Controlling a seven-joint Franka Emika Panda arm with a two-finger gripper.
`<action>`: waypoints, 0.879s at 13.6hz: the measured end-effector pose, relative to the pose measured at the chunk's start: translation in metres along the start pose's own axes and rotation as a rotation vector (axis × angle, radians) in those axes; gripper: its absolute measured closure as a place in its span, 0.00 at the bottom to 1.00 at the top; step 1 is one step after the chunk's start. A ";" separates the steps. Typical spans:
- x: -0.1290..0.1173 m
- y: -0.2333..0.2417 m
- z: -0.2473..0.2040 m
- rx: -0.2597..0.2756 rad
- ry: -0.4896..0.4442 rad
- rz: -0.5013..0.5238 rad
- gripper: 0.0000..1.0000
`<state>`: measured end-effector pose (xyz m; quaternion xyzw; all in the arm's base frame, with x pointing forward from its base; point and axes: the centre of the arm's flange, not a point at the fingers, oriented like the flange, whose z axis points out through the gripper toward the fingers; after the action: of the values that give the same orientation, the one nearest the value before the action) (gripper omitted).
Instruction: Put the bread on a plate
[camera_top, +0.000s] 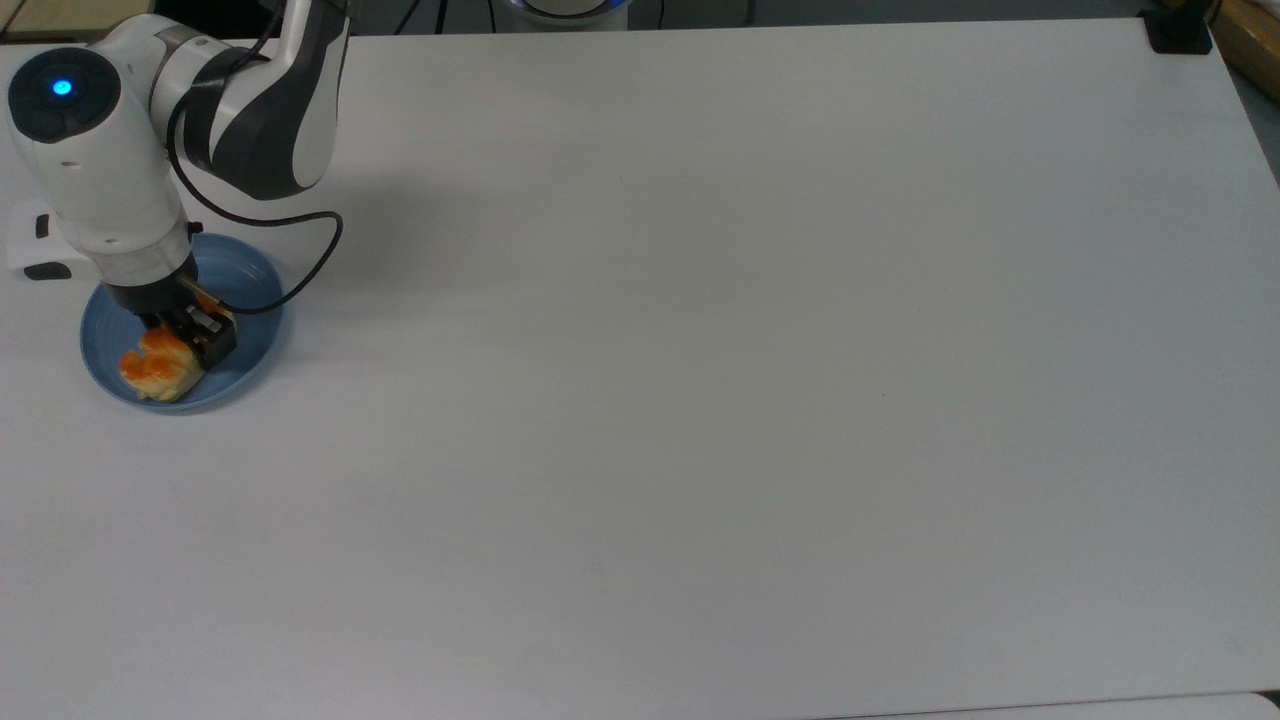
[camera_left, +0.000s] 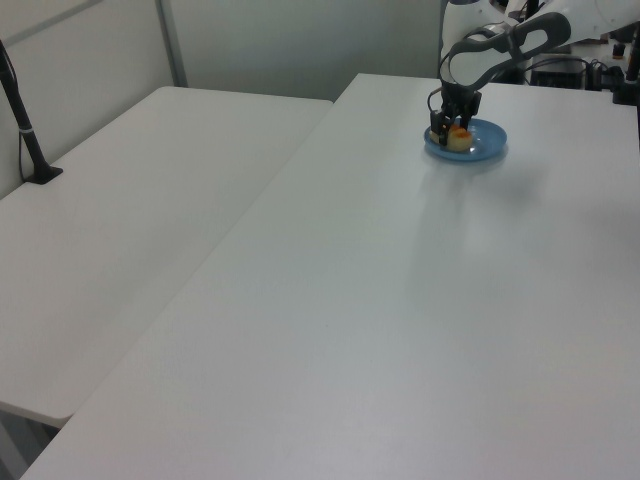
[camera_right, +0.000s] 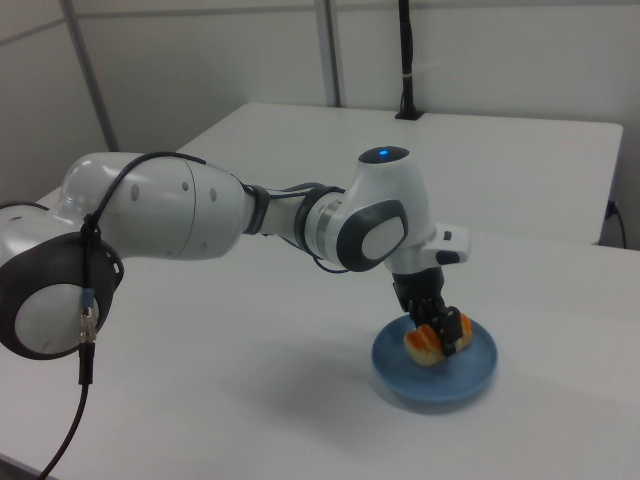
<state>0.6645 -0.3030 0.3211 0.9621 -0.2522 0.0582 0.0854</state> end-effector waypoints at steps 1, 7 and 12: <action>0.000 0.003 0.001 -0.001 -0.002 -0.005 0.22; 0.004 -0.005 -0.017 0.026 0.025 -0.003 0.00; 0.001 -0.040 -0.081 0.053 0.060 -0.054 0.00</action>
<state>0.6797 -0.2529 0.3955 0.9683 -0.2221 0.0915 0.0688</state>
